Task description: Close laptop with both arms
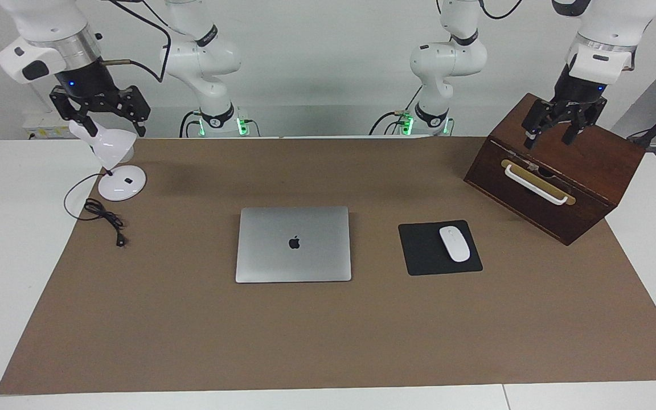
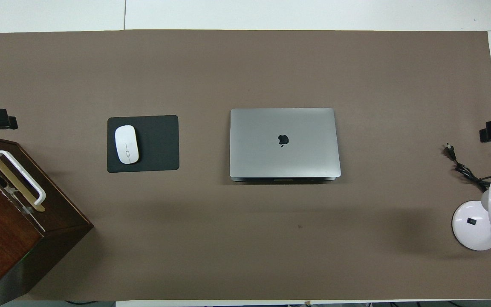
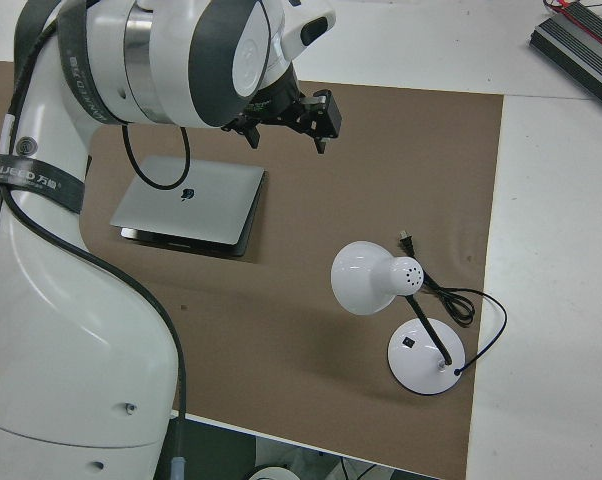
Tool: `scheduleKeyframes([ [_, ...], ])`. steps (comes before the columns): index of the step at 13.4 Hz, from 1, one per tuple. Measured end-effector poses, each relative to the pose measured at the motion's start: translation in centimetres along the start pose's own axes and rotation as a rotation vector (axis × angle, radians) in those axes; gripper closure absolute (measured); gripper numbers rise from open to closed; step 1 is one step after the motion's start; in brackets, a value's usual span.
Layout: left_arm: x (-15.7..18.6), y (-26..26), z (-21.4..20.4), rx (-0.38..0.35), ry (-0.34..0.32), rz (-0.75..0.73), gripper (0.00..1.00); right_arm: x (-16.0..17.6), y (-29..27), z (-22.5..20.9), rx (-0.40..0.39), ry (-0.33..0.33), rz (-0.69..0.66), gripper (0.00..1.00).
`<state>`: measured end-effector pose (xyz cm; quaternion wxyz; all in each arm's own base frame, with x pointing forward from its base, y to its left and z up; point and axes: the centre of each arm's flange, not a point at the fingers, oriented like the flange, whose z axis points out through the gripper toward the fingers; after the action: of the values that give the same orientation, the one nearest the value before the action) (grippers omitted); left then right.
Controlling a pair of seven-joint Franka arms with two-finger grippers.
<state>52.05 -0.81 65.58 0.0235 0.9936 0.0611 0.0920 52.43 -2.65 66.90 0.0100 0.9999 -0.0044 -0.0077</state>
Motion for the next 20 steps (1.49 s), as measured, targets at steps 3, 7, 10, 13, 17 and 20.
scheduleKeyframes([
  [3,-0.3,-0.1,0.3,0.004,-0.03,0.0,0.0,-0.3,-0.1,0.1,0.001,-0.021,-0.002,0.0],
  [7,-0.9,-0.1,0.7,0.011,-0.082,-0.001,0.0,-0.4,-0.1,0.1,0.001,-0.026,-0.002,0.0],
  [10,-1.1,-0.2,0.8,0.013,-0.101,-0.001,0.0,-0.4,-0.1,0.1,0.001,-0.026,-0.002,0.0],
  [13,-1.3,-0.2,0.9,0.015,-0.115,-0.001,0.0,-0.4,-0.1,0.2,0.001,-0.027,-0.002,0.0],
  [17,-1.3,-0.2,1.0,0.015,-0.118,-0.001,0.0,-0.4,-0.1,0.2,0.001,-0.027,-0.002,0.0],
  [20,-1.4,-0.2,1.0,0.016,-0.121,-0.001,0.0,-0.4,-0.2,0.2,0.001,-0.027,-0.003,0.0],
])
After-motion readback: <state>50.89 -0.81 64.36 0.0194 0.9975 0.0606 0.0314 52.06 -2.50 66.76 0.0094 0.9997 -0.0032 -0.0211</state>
